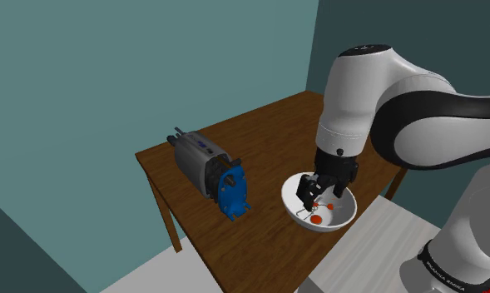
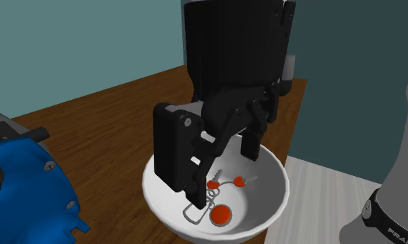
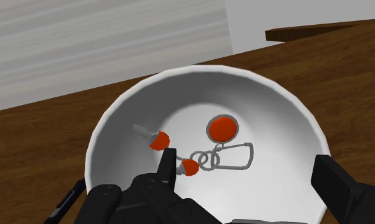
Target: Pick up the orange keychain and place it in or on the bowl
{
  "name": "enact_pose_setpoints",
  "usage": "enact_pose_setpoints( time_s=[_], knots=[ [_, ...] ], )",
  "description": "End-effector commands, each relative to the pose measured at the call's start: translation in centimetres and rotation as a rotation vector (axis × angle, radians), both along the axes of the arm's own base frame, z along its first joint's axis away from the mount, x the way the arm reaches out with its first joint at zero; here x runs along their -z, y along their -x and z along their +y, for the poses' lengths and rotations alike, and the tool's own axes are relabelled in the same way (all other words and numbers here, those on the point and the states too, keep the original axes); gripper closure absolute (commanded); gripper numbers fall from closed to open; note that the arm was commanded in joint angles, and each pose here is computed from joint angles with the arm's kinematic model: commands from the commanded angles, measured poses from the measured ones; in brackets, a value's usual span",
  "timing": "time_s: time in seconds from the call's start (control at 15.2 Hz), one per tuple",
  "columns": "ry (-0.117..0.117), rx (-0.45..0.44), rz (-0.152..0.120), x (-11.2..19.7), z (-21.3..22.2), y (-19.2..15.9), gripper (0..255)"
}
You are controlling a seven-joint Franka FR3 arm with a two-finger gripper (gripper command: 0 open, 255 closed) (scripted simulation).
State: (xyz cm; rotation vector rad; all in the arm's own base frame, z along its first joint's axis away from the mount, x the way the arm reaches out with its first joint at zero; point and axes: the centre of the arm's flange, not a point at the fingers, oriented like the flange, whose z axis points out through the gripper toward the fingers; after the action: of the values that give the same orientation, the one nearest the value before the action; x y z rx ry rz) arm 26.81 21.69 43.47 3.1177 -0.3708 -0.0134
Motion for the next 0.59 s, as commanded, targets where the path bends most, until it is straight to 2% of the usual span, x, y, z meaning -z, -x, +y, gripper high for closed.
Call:
enact_pose_setpoints(
  time_s=[0.0, 0.07, 0.53],
  knots=[
    [0.001, 0.0, 0.001, -2.4, 0.0, -0.1, 0],
    [0.001, 0.0, 0.001, -3.4, 0.0, -0.1, 0],
    [0.001, 0.0, 0.001, -3.4, 0.0, -0.1, 0]
  ],
)
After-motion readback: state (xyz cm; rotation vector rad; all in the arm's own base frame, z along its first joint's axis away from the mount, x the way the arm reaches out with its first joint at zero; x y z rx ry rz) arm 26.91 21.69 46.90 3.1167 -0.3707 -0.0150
